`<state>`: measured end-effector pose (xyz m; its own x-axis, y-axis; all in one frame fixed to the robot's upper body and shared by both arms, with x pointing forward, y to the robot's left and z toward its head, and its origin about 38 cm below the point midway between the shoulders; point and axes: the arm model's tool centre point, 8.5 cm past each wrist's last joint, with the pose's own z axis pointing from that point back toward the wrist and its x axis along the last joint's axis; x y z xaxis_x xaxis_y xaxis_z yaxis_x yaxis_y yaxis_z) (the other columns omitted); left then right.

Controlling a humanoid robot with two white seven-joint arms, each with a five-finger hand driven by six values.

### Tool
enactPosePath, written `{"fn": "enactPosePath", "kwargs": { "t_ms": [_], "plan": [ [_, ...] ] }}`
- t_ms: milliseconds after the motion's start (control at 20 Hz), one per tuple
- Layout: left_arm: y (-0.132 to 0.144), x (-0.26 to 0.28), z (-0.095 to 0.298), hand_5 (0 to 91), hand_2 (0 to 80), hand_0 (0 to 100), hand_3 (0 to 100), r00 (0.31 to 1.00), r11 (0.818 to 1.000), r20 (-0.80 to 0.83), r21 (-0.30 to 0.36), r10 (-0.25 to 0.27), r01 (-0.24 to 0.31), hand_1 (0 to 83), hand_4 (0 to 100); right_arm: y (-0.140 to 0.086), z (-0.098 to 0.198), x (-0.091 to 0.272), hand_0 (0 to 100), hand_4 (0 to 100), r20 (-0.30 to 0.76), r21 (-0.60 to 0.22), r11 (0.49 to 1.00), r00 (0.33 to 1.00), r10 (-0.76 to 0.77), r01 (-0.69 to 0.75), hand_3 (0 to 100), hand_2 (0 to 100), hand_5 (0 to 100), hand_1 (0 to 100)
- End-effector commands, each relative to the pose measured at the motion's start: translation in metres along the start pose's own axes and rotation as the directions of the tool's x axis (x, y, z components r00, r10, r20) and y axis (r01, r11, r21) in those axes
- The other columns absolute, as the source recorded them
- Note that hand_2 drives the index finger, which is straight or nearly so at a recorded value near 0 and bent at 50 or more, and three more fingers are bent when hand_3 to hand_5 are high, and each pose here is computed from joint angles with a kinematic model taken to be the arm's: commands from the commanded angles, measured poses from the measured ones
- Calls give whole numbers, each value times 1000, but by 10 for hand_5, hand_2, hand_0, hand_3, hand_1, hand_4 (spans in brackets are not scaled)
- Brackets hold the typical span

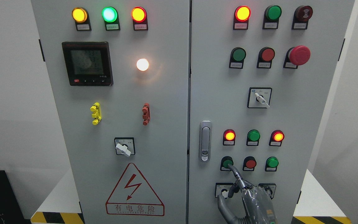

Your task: Press green start button

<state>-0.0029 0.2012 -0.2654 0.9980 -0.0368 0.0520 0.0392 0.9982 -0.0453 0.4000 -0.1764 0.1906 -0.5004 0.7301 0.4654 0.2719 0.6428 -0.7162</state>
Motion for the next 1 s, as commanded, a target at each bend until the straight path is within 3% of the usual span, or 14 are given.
{"fn": "enactPosePath", "kwargs": {
  "t_ms": [0,300,500,850,950],
  "plan": [
    [0,1,0,0,0,120,0,1000,1000,2,0,0,0,556,0,-19,17,11,555,664,19,-69,994,997,-79,80,702,0,720,254],
    [0,0,0,0,0,120,0,1000,1000,0,0,0,0,556,0,-22,41,10,539,652,-11,-108,961,966,-259,256,688,0,692,251],
    [0,0,0,0,0,120,0,1000,1000,0,0,0,0,556,0,-20,59,16,535,640,-25,-133,895,901,-433,426,680,0,678,235],
    [0,1,0,0,0,120,0,1000,1000,2,0,0,0,556,0,-15,88,33,517,621,-63,-187,717,720,-691,672,647,0,646,213],
    [0,1,0,0,0,120,0,1000,1000,2,0,0,0,556,0,-12,94,35,509,567,-67,-196,671,673,-736,715,596,0,579,203]
  ]
}}
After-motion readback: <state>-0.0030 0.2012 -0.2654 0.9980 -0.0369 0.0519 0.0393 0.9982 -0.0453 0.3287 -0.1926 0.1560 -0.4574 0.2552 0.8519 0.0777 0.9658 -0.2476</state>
